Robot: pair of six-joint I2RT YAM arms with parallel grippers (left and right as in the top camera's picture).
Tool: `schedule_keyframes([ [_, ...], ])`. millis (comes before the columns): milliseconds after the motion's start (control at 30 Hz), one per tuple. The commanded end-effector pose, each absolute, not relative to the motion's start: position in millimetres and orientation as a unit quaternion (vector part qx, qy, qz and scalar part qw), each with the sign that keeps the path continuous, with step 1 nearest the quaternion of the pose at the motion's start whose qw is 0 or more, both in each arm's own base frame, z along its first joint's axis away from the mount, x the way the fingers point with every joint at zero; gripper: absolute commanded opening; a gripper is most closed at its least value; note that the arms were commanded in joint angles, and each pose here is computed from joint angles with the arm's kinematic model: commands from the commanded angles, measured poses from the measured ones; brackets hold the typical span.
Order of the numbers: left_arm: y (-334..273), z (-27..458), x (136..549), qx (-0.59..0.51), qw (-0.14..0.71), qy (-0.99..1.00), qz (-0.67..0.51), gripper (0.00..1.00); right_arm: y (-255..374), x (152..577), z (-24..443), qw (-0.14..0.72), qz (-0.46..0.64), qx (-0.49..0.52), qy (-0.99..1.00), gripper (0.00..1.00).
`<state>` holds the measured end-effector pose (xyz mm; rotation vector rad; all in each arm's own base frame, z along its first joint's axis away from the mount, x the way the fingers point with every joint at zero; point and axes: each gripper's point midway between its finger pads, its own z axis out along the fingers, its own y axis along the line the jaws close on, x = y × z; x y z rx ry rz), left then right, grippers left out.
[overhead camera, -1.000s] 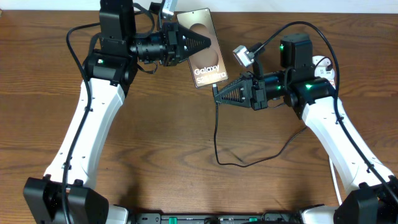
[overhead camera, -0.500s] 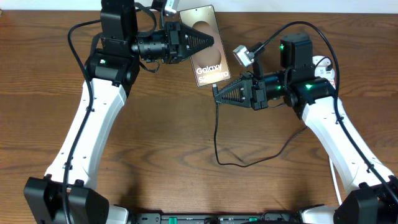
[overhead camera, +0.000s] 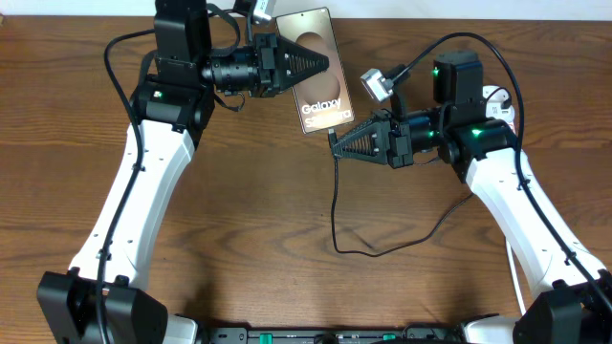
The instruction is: Plug charger to phone and switch on socket
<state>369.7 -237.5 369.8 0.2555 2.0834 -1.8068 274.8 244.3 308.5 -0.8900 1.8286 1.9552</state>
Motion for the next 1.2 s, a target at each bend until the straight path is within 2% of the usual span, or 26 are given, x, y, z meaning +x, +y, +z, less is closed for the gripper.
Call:
schedule_keyframes([
  [0,-241.2,378.9,357.8,0.137,0.189,0.724,-0.649,0.07,240.2,274.7,318.1,0.169,0.685,-0.316,0.634,0.01],
  [1167,-240.7,378.0,361.6,0.113,0.181,0.73,-0.649,0.08,240.8,275.2,319.2,0.168,0.685,-0.316,0.635,0.01],
])
